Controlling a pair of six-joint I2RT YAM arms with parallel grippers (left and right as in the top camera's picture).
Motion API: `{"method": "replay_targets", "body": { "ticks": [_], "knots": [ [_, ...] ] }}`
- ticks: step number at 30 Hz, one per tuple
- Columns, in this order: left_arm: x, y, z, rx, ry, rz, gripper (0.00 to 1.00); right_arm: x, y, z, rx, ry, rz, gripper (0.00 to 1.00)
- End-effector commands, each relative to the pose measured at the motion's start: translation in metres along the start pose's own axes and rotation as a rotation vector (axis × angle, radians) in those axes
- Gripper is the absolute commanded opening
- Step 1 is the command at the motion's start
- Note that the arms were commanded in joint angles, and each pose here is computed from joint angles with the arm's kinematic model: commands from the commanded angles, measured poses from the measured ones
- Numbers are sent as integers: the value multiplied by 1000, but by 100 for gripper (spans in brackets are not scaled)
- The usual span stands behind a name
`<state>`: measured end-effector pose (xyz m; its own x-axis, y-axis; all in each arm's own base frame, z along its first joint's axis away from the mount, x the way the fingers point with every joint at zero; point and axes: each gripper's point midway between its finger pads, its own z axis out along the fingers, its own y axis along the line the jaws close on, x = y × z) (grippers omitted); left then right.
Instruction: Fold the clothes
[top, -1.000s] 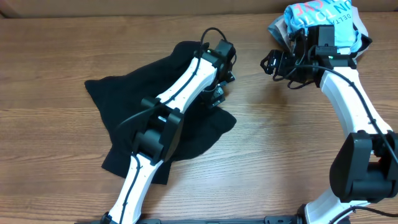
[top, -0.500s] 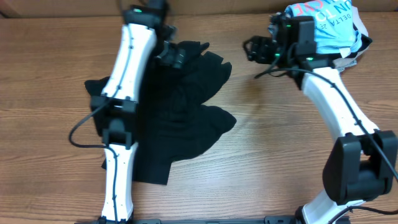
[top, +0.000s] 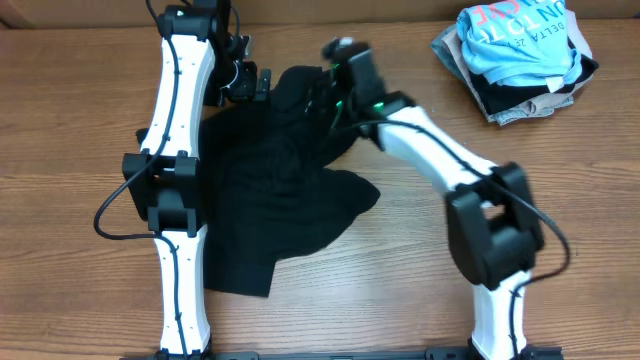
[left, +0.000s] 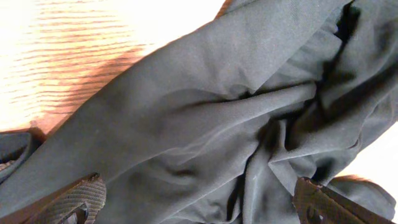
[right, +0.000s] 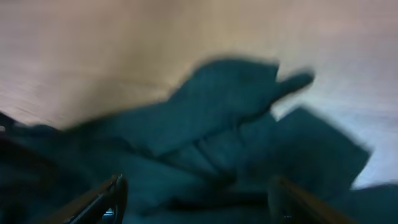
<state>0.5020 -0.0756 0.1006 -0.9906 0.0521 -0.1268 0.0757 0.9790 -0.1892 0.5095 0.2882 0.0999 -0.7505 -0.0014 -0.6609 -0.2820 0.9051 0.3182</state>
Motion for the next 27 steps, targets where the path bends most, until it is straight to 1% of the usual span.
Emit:
{"method": "replay_targets", "body": {
  "ticks": [1, 4, 7, 10, 14, 16, 18, 22, 23, 26, 27],
  "knots": [
    [-4, -6, -10, 13, -28, 14, 100, -5, -11, 5, 110, -34, 24, 75],
    [-5, -2, -10, 6, -29, 9, 100, 6, -21, 10, 166, -10, 34, 69],
    [-5, 3, -11, -15, -30, 5, 100, 21, -28, 22, 181, 29, 38, 67],
    [-4, 5, -11, -31, -28, 5, 100, 38, -38, 32, 214, 71, 41, 59],
    [-3, 7, -11, -41, -22, 4, 100, 41, -44, 30, 248, 77, 42, 44],
    [-3, 7, -10, -41, -22, 4, 100, 43, -45, 31, 250, 84, 42, 38],
    [-3, 7, -10, -41, -22, 5, 100, 47, -47, 33, 254, 95, 42, 35],
    [-3, 8, -10, -42, -21, 2, 100, 52, -49, 36, 260, 108, 41, 27],
    [-2, 9, -10, -42, -21, 1, 100, 51, -49, 36, 260, 106, 42, 24],
    [-2, 9, -10, -42, -19, 5, 100, 43, -49, 32, 262, 100, 51, 7],
    [-2, 9, -10, -42, -19, 5, 100, 38, -50, 28, 267, 99, 66, 4]
  ]
}}
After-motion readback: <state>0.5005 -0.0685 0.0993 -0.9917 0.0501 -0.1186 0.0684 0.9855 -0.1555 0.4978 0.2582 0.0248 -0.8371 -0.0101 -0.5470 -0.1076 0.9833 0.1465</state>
